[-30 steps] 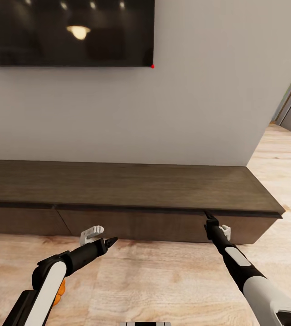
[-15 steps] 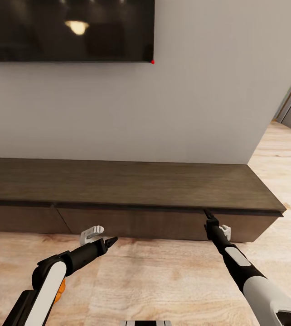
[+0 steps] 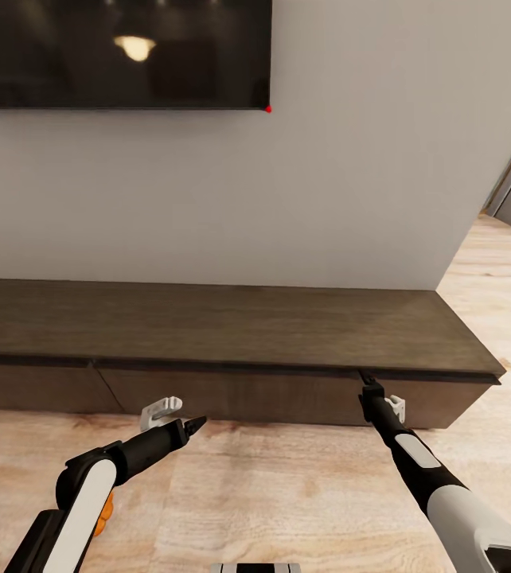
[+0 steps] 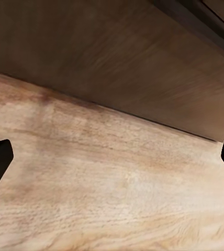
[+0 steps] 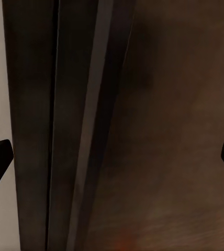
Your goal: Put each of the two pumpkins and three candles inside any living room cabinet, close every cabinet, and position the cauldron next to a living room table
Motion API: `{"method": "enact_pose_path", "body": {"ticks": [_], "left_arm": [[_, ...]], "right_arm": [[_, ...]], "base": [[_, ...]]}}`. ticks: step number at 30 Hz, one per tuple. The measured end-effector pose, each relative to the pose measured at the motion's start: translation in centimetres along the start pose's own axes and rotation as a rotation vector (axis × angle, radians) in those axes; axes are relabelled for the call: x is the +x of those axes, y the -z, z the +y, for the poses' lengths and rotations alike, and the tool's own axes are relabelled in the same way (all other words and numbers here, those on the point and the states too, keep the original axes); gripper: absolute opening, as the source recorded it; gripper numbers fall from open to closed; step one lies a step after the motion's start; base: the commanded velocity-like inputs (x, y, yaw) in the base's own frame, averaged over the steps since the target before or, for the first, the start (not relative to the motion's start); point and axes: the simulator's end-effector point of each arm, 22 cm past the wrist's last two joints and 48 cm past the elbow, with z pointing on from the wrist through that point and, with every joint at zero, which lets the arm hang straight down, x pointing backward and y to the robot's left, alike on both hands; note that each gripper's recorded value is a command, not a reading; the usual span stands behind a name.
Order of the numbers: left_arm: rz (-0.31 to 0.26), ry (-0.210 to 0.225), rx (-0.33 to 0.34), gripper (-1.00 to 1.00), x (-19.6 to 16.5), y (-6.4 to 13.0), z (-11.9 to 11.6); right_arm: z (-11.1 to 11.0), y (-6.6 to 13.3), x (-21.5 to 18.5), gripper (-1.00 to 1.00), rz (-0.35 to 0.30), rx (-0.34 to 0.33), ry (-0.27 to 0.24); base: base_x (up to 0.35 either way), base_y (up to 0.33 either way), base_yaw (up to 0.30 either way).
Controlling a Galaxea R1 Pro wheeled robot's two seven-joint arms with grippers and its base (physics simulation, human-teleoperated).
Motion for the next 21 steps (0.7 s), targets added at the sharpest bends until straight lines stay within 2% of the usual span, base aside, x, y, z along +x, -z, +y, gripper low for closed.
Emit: {"method": "enact_pose_path", "body": {"ticks": [21], "left_arm": [[0.000, 0.000, 0.000, 1.00, 0.01, 0.00, 0.03]], "right_arm": [[-0.01, 0.00, 0.00, 1.00, 0.000, 0.000, 0.000]], "base": [[0.016, 0.000, 0.000]]}}
